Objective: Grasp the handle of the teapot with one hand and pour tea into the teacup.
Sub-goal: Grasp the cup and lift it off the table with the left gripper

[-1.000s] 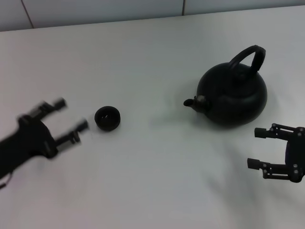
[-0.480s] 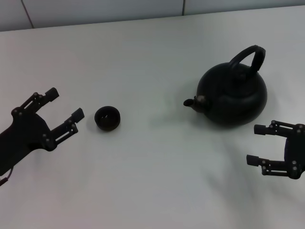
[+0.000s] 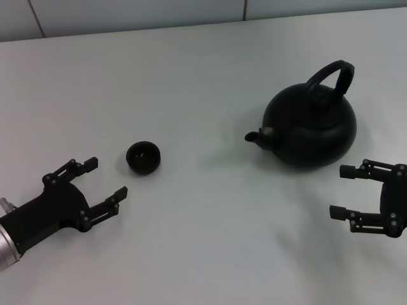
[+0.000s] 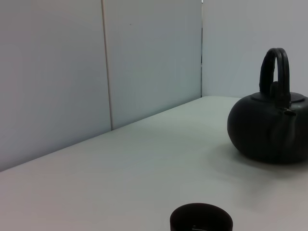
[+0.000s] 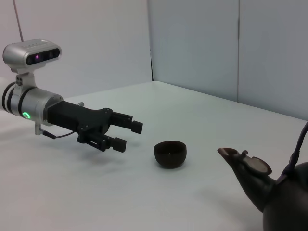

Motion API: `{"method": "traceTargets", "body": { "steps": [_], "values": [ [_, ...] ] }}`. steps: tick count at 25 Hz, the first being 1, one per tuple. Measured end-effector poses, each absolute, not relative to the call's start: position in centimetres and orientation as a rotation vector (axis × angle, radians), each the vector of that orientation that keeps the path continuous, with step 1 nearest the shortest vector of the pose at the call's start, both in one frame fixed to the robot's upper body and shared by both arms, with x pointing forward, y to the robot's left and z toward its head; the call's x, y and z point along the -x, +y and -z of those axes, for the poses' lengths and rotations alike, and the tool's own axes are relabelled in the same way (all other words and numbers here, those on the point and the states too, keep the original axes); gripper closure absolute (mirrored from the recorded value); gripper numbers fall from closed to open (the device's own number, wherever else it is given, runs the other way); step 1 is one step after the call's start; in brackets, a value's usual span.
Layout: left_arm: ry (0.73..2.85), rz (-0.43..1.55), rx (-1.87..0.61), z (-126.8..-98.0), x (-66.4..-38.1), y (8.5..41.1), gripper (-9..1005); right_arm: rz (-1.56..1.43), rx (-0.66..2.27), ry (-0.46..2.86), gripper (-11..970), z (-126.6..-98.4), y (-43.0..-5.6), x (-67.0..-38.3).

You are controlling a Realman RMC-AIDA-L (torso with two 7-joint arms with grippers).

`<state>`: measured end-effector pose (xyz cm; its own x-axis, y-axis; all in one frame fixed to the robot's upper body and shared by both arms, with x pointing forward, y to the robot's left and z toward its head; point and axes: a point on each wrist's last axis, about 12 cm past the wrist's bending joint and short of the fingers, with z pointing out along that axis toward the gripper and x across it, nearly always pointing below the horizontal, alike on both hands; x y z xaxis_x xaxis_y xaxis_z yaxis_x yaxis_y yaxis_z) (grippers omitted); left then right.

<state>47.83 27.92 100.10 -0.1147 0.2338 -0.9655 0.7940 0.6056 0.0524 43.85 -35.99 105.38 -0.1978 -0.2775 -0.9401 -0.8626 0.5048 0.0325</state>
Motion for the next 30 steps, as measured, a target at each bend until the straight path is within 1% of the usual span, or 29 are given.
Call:
{"method": "traceTargets", "body": {
  "steps": [12,23,30],
  "values": [
    [1.65,0.611,-0.856,-100.0,-48.0,27.2,181,-0.722,0.967,1.735,175,-105.4,-36.0,-43.8],
    [1.685,0.591,-0.892,-99.7,-49.9,24.9,181,-0.727,0.969,1.73,175,-105.4,-35.9,-43.8],
    [1.692,0.577,-0.889,-99.8,-50.8,24.4,181,-0.729,0.973,1.726,176,-105.5,-35.8,-43.9]
  ]
}}
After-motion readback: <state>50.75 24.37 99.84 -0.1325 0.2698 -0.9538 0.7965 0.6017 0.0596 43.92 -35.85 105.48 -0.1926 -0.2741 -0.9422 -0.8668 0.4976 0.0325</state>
